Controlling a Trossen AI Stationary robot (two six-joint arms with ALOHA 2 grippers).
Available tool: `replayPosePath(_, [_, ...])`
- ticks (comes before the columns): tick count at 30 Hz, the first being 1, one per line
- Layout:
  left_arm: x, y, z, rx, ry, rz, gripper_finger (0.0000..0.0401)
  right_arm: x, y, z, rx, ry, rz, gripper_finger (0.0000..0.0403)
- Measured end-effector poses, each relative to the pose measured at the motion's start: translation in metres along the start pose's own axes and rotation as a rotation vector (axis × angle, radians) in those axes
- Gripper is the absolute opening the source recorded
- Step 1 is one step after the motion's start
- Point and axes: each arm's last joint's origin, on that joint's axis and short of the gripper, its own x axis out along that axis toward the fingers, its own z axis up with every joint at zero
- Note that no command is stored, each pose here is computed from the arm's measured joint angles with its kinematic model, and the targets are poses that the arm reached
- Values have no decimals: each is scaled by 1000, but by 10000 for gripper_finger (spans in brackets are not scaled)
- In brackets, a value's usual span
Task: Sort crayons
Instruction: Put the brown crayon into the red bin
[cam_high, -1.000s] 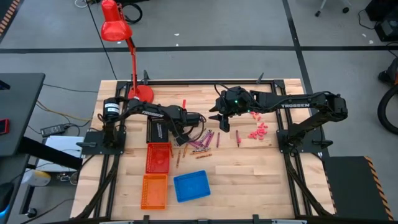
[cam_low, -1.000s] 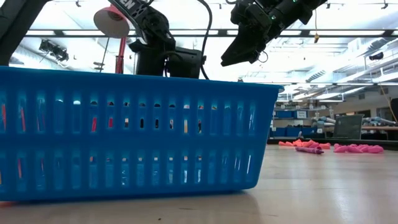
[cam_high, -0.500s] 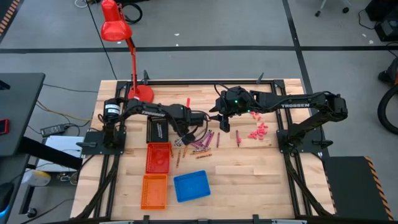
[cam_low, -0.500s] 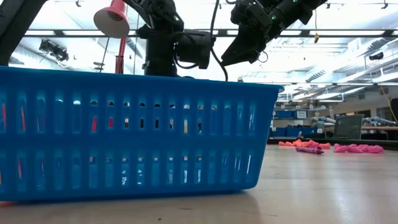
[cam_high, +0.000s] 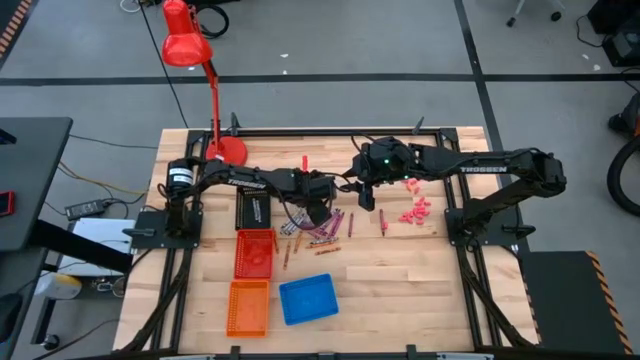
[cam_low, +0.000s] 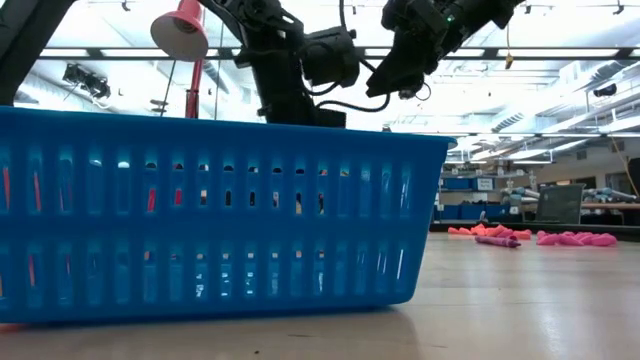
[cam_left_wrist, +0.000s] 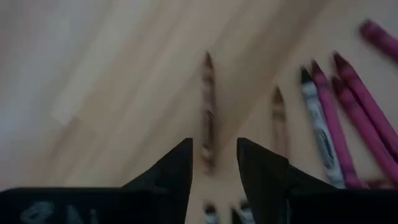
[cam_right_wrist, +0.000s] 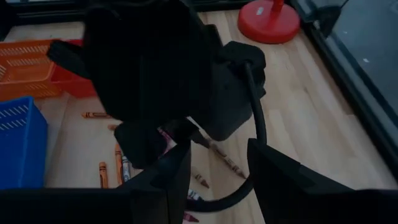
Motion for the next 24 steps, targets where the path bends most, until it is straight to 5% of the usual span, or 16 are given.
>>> replayPosePath(13, [47,4,-2,14,48,28,137,-17,0,0,35,9,-7,162])
replayPosePath(24, [51,3,-5,13,100,-21,106,-17,2,-2,4,25,0,162])
